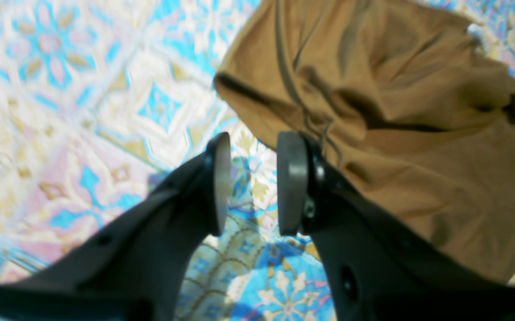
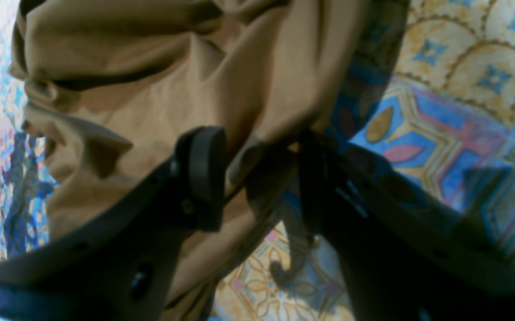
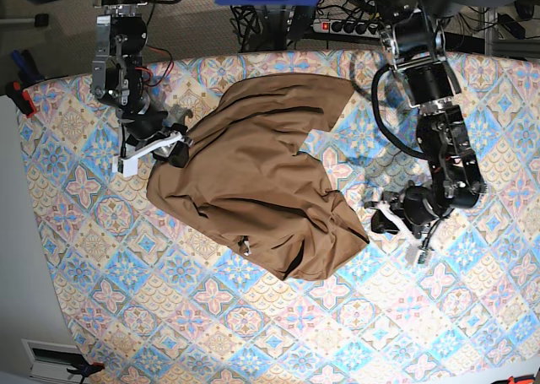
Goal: Layout the t-shirt on the table in an organized manner, then fold the t-shirt properly
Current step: 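Reach the left gripper into the shirt's folded middle and grasp cloth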
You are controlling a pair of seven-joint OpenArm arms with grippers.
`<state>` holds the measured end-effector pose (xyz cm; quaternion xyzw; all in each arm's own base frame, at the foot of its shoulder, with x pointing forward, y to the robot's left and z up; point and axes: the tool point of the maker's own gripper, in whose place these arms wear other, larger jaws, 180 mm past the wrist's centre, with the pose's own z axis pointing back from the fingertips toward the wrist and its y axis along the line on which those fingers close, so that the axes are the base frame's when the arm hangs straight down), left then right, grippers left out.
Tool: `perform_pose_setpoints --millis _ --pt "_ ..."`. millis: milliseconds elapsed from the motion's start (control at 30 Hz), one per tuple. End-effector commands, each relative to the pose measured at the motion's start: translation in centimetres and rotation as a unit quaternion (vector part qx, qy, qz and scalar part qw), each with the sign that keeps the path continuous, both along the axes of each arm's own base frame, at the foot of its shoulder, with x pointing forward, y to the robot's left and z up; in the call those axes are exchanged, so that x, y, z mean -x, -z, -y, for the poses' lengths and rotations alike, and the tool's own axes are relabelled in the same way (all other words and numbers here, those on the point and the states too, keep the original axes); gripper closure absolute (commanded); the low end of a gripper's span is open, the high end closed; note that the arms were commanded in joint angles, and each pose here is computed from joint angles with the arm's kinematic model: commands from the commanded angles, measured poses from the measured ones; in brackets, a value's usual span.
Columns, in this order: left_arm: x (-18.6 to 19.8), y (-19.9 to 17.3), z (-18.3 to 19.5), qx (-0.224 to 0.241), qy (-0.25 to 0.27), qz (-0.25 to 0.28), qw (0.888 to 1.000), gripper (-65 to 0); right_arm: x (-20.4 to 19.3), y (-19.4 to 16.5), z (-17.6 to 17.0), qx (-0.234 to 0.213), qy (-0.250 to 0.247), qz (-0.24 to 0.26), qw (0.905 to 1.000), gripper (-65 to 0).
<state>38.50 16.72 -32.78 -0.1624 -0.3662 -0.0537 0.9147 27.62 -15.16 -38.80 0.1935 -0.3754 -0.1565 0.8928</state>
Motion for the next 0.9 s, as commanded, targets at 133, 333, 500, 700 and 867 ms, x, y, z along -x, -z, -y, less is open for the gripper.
perform_pose_setpoints --millis 133,333,500,700,867 --pt "-1.6 0.5 -0.3 0.034 -0.018 0.018 0.999 -14.7 -0.8 -1.2 0.3 0.003 -0.002 0.024 0.9997 -25.2" --pt "-1.3 6.3 -0.6 0.075 -0.035 -0.068 0.994 -14.7 0.1 -0.5 0.3 0.003 -0.002 0.012 0.9999 -25.2" --pt "-1.8 7.4 1.2 0.089 -0.021 -0.092 0.992 -14.3 0.2 -0.5 0.3 0.003 -0.002 0.01 0.9999 -25.2" --pt "-2.9 7.6 6.3 0.094 0.035 -0.107 0.989 -14.2 0.2 -0.5 0.2 0.001 -0.002 0.01 0.9999 -25.1" --pt "-4.1 7.9 8.6 0.127 0.024 -0.09 0.987 -14.2 0.2 -0.5 0.2 0.001 -0.002 0.01 0.9999 -25.1"
